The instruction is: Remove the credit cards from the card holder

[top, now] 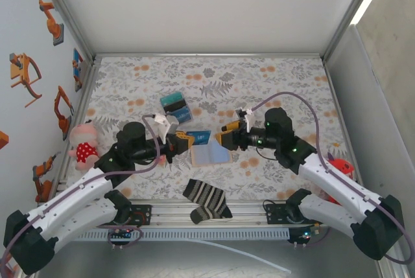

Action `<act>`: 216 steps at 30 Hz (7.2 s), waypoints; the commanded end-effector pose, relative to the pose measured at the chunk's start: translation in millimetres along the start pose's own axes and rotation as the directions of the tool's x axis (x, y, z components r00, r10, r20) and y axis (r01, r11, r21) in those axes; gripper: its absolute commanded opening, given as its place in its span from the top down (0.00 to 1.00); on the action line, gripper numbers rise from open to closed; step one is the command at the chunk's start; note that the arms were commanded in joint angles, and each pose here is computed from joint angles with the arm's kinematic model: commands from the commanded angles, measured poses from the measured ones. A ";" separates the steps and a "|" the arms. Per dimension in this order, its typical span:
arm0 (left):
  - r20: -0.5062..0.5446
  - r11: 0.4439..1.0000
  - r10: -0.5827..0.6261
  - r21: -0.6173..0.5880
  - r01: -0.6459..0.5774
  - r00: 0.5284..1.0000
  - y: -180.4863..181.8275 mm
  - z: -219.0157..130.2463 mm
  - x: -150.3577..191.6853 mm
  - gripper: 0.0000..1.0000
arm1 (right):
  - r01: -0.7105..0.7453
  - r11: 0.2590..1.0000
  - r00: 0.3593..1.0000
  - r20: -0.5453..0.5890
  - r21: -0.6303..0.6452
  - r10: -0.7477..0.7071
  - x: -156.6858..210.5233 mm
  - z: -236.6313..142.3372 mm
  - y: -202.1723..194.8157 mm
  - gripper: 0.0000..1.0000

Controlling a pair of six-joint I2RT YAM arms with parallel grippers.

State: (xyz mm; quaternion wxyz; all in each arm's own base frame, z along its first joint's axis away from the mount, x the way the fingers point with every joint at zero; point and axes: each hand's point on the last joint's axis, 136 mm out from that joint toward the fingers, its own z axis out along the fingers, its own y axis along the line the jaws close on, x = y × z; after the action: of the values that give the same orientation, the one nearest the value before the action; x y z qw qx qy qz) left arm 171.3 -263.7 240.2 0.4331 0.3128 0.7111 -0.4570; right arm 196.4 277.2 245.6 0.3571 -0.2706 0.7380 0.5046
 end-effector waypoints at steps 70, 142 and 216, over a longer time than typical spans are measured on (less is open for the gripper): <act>-0.286 0.969 0.164 0.223 -0.101 0.944 -48.9 -1.3 -21.0 0.85 | 0.108 0.906 0.953 -0.218 -0.409 -0.212 1.2 23.5 94.8 1.00; -0.433 0.875 0.333 -0.189 -0.446 0.837 161.2 -3.4 -37.7 1.00 | 0.076 0.857 0.995 0.014 0.509 -0.096 -37.6 -40.9 -32.2 0.01; -0.526 0.944 0.293 0.027 -0.328 0.798 223.1 45.5 24.5 1.00 | -0.040 0.735 0.992 -0.063 0.677 0.112 0.1 -6.3 -99.3 0.02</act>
State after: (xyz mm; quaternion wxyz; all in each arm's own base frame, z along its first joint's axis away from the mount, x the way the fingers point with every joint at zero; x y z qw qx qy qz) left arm 361.9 -212.3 117.8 0.2990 0.5123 0.7683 -0.2407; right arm 267.4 237.8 180.1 0.3592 -0.1329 0.9034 0.1929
